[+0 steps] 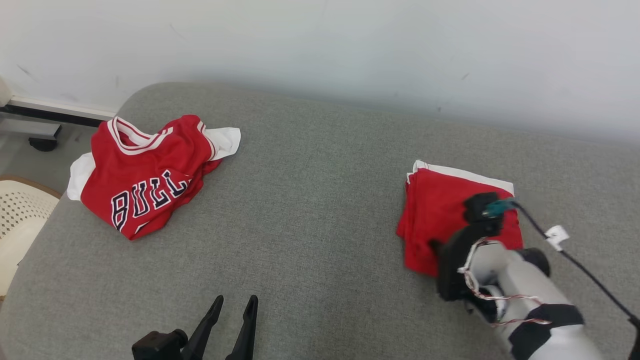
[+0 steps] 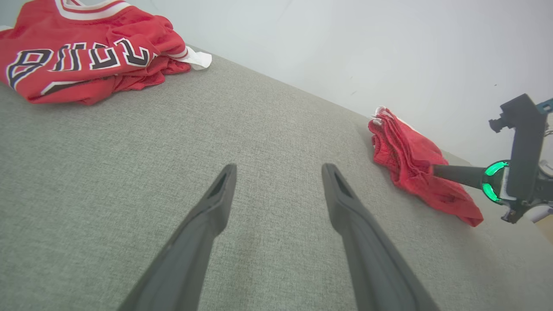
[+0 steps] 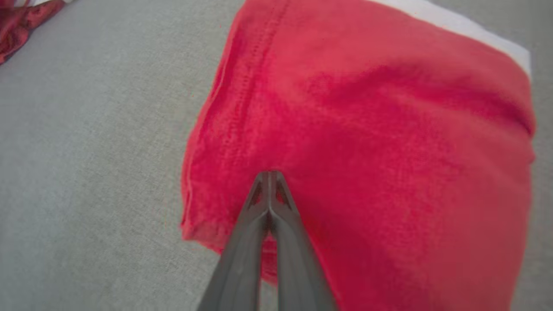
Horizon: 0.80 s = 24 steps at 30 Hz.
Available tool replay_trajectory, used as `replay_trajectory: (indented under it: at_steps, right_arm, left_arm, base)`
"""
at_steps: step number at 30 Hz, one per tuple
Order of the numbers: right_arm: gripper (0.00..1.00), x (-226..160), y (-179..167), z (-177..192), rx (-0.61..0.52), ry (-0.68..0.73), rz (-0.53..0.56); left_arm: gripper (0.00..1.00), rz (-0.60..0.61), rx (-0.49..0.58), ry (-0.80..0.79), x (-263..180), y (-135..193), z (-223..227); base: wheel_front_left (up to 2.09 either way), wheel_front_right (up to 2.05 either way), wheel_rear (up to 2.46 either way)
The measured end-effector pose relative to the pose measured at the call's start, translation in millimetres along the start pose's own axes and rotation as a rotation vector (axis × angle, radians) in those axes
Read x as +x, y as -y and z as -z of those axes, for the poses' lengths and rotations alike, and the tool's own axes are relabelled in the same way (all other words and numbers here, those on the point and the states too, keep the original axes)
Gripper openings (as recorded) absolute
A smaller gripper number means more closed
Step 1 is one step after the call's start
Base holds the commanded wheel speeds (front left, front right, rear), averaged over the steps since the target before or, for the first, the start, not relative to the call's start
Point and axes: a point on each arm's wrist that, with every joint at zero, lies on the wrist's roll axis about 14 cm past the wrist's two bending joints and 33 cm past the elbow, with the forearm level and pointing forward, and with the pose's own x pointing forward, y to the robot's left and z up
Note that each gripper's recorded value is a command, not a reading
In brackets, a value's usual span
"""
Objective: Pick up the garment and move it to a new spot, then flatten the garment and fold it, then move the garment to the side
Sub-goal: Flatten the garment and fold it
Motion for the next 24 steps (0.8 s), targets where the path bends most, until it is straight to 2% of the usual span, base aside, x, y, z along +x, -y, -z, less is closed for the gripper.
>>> replay_trajectory:
  at_steps: [8, 13, 14, 15, 16, 19, 24]
  right_arm:
    - [0.0, -2, -57, 14, -0.068, -0.066, -0.136]
    - [0.0, -10, -79, 3, -0.049, -0.02, -0.206]
    - [0.19, -13, -81, -3, -0.033, 0.007, -0.217]
    - [0.71, -16, -82, -11, -0.022, 0.046, -0.224]
    - [1.0, -21, -80, -20, 0.003, 0.093, -0.225]
    - [1.0, -35, -63, -37, 0.07, 0.22, -0.197]
    - [1.0, -64, -28, -38, 0.147, 0.375, -0.101]
  left_arm:
    - [1.0, 0.003, -0.006, 0.008, -1, 1, -2]
    - [1.0, 0.009, -0.005, 0.014, -1, 3, -3]
    - [1.0, 0.01, -0.006, 0.016, -1, 4, -4]
    - [1.0, 0.012, -0.007, 0.02, -1, 5, -5]
    - [1.0, 0.013, -0.007, 0.025, -2, 5, -6]
    - [1.0, 0.005, -0.011, 0.041, -1, 3, -11]
    - [1.0, -0.007, -0.022, 0.051, -3, 0, -11]
  base:
    - [0.0, 0.0, 0.0]
    - [0.0, 0.0, 0.0]
    - [0.0, 0.0, 0.0]
    - [0.0, 0.0, 0.0]
    - [0.0, 0.0, 0.0]
    - [0.0, 0.0, 0.0]
    - [0.0, 0.0, 0.0]
